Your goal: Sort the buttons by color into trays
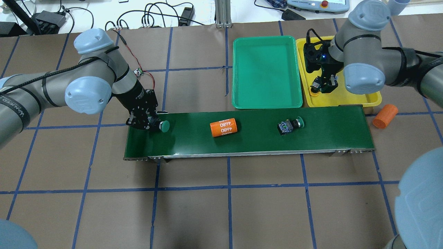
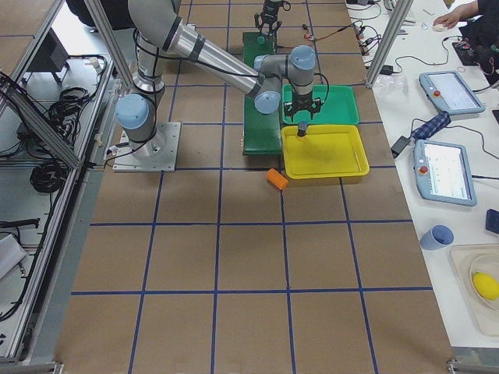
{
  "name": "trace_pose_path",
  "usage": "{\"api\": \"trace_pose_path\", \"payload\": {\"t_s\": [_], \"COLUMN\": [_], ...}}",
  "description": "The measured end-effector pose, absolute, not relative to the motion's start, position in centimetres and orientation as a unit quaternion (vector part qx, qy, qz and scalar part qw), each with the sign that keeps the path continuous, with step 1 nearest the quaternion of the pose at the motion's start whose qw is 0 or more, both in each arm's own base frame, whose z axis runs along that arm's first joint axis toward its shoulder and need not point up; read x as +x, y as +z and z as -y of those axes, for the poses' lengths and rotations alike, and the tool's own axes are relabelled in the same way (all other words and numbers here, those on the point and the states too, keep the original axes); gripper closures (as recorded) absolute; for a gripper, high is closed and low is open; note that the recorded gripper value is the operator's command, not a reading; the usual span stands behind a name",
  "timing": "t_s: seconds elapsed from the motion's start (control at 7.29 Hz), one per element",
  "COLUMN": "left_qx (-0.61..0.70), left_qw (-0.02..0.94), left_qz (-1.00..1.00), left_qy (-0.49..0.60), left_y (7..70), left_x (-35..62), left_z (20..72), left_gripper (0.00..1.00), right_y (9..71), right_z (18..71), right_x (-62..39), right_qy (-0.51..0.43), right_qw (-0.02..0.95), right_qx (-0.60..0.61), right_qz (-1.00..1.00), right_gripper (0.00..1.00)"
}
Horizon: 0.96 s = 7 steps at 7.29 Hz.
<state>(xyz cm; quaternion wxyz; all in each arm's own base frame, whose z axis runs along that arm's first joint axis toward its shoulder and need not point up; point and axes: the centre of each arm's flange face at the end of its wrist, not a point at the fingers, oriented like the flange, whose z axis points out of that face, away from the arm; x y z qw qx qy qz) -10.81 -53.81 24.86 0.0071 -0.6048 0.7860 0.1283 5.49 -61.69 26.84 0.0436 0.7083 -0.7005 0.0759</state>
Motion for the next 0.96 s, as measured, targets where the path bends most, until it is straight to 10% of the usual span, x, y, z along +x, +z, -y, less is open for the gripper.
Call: {"api": "trace_pose_path", "payload": {"t_s": [0.27,0.69,0.96], "left_qx": [-0.606,-0.609,-0.606], "left_qw": [0.014,0.019,0.013], "left_qz": [-0.787,-0.783,-0.786], "left_qy": [0.115,0.122,0.121], "left_y": [25.6,25.2,24.9], "left_x": [-10.7,-11.0,-11.3], "left_z": [53.0,51.3,50.8], "left_gripper": [0.94,0.00,0.00], "right_y": [28.9,30.9,30.5], "right_z": [60.5,55.0,48.8], "right_x": [5.7,6.3,6.9], "right_qy": [0.070,0.036,0.011], "right_qw": [0.037,0.001,0.003], "right_qx": [0.707,0.711,0.729], "right_qz": [0.703,0.703,0.685], "right_gripper": [0.17,0.17,0.17]}}
